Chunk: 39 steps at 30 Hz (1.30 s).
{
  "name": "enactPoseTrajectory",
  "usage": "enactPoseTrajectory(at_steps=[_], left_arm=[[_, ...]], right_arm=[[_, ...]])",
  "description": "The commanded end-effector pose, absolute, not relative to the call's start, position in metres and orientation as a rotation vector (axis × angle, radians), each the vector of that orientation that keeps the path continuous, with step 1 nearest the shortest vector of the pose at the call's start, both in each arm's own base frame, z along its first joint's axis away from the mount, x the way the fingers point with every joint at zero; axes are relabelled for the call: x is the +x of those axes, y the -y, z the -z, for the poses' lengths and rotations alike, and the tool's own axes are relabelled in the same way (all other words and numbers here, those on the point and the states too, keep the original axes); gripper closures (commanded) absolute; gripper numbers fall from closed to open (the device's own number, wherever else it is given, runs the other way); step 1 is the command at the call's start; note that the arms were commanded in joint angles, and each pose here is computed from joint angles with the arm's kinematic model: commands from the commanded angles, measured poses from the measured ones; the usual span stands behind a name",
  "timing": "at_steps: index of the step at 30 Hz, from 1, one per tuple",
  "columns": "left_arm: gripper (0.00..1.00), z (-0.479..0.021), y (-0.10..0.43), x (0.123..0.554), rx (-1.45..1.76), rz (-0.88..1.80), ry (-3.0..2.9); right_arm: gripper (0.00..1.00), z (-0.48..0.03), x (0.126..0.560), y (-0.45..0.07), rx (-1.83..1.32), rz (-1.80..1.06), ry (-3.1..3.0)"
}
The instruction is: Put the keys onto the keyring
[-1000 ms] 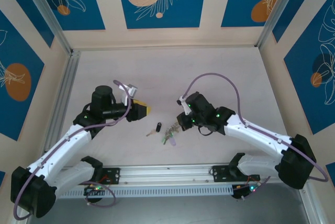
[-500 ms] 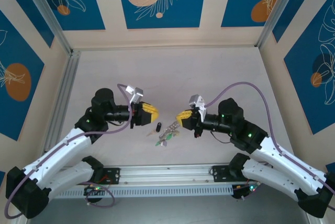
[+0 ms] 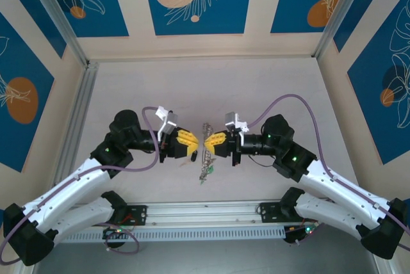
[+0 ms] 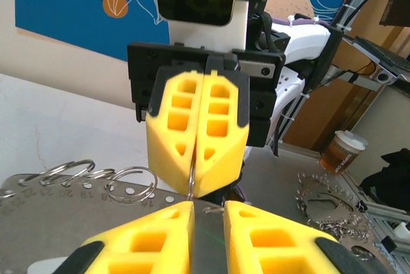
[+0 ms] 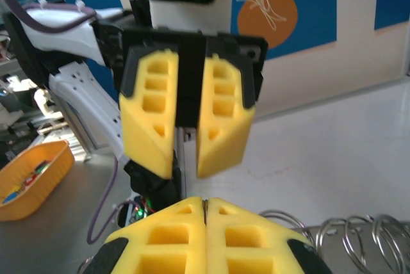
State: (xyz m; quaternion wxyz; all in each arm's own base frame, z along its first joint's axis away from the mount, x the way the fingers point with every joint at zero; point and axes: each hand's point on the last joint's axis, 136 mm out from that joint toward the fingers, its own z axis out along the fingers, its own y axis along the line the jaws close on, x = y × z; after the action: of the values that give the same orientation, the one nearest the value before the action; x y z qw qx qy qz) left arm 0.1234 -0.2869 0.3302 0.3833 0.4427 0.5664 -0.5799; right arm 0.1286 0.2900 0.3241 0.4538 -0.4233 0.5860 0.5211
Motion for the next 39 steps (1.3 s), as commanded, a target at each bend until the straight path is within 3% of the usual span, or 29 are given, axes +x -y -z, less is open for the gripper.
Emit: enactPoseTrajectory(at_steps=[1,12,24,30,39], left_arm=[[0.82,-0.345,0.289,0.116,1.178,1.464,-1.359],[0.9,-0.352,0.291,0.098,1.235,1.499,-1.286],[0.93,-0.354,0.293,0.104,1.217,1.454,-1.283],[1.0,-0.352,0.294,0.107,1.21,1.433,-1.28],[1.0,-0.345,0.292,0.11,1.2,1.392,-1.292]], right_arm=[[1.0,-0.346,0.121,-0.291,-1.044,-1.347,-1.327],[1.0,-0.349,0.121,-0.297,-1.044,-1.371,-1.321],[1.0,-0.35,0.112,-0.302,-1.088,-1.41,-1.314],[1.0,-0.347,0.106,-0.307,-1.119,-1.437,-1.315],[1.0,-0.349,0.102,-0.306,-1.128,-1.445,-1.3]])
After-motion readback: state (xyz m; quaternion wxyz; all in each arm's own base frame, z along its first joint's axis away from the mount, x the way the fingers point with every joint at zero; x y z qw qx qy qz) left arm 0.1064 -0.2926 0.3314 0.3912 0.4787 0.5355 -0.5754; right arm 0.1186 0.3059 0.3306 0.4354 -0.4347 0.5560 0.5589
